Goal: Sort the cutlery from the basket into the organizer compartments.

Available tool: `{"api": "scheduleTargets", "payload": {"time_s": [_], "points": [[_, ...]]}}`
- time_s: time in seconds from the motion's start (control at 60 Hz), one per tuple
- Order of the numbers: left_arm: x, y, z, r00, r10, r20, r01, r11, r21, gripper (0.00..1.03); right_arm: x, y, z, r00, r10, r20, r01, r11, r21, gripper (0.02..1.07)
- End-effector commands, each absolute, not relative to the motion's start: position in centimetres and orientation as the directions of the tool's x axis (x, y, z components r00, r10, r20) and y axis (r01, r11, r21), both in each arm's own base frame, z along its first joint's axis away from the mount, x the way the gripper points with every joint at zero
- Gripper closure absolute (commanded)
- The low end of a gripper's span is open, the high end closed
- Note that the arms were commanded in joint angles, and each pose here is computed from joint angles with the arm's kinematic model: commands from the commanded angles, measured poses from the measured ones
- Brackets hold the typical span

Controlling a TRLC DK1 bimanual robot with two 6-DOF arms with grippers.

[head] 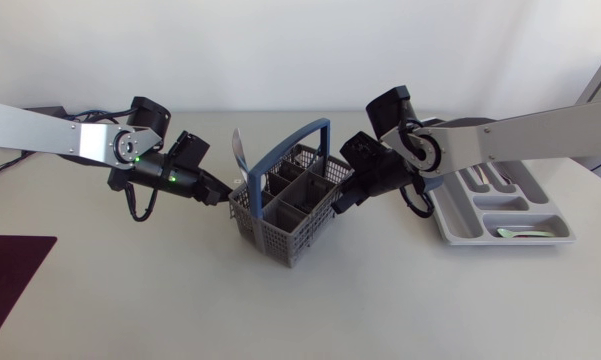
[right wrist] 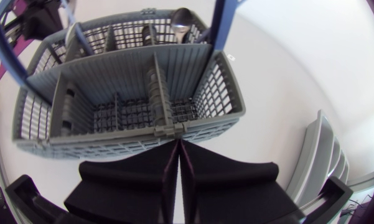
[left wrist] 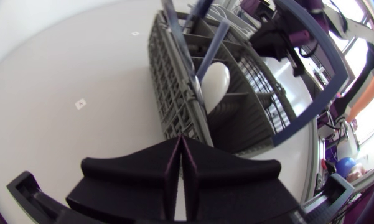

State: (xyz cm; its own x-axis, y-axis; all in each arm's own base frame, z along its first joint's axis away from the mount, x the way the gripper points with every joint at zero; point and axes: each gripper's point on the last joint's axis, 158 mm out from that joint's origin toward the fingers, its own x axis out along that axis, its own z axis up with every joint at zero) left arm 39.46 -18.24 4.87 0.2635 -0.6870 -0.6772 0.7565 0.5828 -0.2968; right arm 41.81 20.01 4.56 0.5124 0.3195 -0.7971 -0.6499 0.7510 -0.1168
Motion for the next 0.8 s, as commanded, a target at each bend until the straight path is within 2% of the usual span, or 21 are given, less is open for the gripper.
{"api": "scheduleTargets", "payload": {"time_s": [0.0,0.333,0.567,0.783], "points": [[35.8,-20.2,5.9,0.199,-0.723,-0.661,0.821,0.491,-0.29,1.0,43.5,20.4,4.8,0.531,0.326,-0.782,-0.627,0.772,-0.104,1.02],[28.7,-23.5,5.4,0.069,-0.717,-0.693,0.886,0.364,-0.288,1.0,46.1,22.4,4.9,0.52,0.339,-0.784,-0.636,0.767,-0.09,1.02],[30.7,-18.8,8.1,0.207,-0.699,-0.684,0.865,0.458,-0.206,1.0,43.9,20.1,7.8,0.553,0.334,-0.764,-0.619,0.778,-0.108,1.02],[33.5,-15.5,9.4,0.313,-0.677,-0.666,0.829,0.537,-0.156,1.0,38.9,18.0,9.9,0.554,0.351,-0.755,-0.643,0.757,-0.12,1.02]]}}
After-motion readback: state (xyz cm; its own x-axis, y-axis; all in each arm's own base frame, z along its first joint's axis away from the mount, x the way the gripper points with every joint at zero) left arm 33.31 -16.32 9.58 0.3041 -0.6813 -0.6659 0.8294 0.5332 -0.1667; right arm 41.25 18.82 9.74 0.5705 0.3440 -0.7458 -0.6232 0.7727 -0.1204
